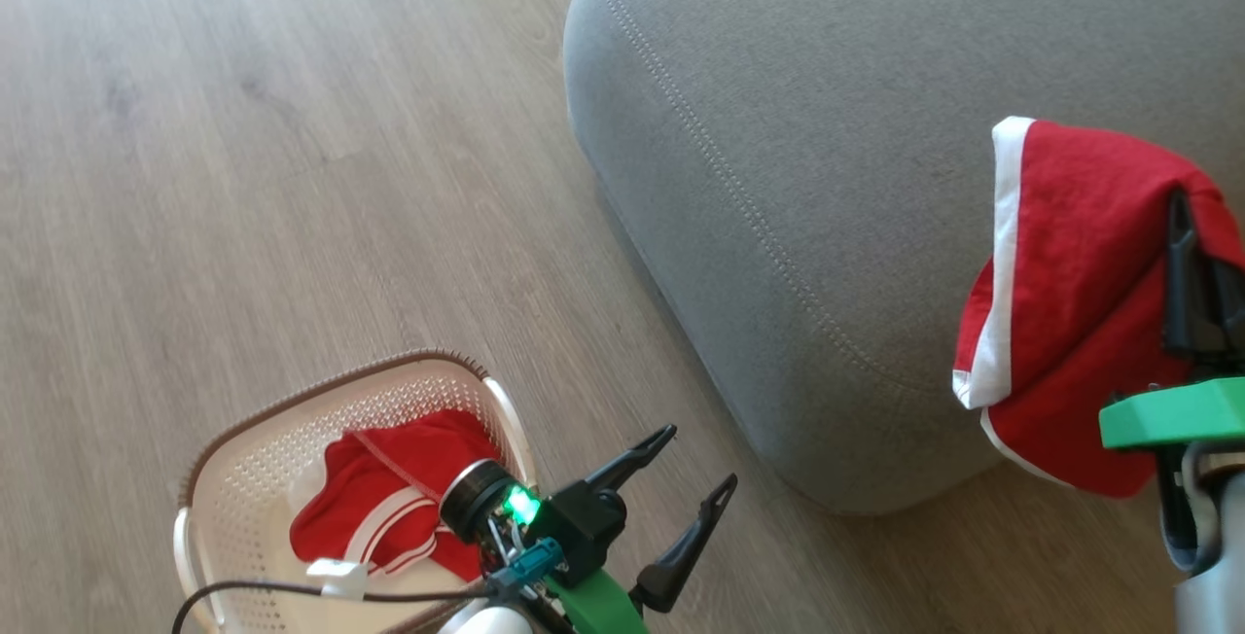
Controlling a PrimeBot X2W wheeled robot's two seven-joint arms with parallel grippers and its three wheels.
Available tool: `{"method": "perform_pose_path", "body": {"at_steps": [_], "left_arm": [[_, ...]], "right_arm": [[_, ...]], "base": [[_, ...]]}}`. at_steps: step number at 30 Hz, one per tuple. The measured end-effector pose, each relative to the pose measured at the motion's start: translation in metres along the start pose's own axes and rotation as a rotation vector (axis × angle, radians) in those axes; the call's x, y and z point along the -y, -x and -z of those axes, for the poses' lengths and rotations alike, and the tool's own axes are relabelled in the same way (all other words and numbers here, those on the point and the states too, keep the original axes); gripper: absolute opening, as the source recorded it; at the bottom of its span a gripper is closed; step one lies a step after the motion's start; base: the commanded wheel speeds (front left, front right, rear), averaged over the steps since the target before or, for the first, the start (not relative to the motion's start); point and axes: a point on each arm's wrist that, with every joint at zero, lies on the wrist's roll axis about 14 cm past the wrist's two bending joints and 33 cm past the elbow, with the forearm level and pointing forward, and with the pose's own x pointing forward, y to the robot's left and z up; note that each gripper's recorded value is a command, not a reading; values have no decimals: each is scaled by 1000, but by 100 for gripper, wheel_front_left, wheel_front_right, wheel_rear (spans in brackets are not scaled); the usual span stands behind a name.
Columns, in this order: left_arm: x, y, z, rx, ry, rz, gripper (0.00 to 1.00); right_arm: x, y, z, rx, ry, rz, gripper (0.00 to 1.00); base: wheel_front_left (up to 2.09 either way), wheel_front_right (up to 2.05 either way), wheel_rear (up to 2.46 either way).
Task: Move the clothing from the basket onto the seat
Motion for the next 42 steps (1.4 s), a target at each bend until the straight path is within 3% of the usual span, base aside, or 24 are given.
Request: {"method": "perform_pose_path", "body": {"at_steps": [9,16,24,34,42], "left_arm": [[-8,0,15,-28,17,-3,100],[-29,-14,30,-41,-14,54,100],[-46,-23,76,-94,-22,178,100],[-67,-35,119,-85,44,229,100],[-87,-28,137,-106,57,179,100]], "right_arm": [[13,-25,-8,24,76,19,0],[8,-79,-37,124,138,14,0],[-15,-151,-27,137,155,-15,0],[-37,-219,32,25,206,-42,0],[-55,-250,76,-54,167,-50,0]], "base": [[0,0,0],[0,0,0],[0,0,0],[0,0,0],[0,0,0]]}}
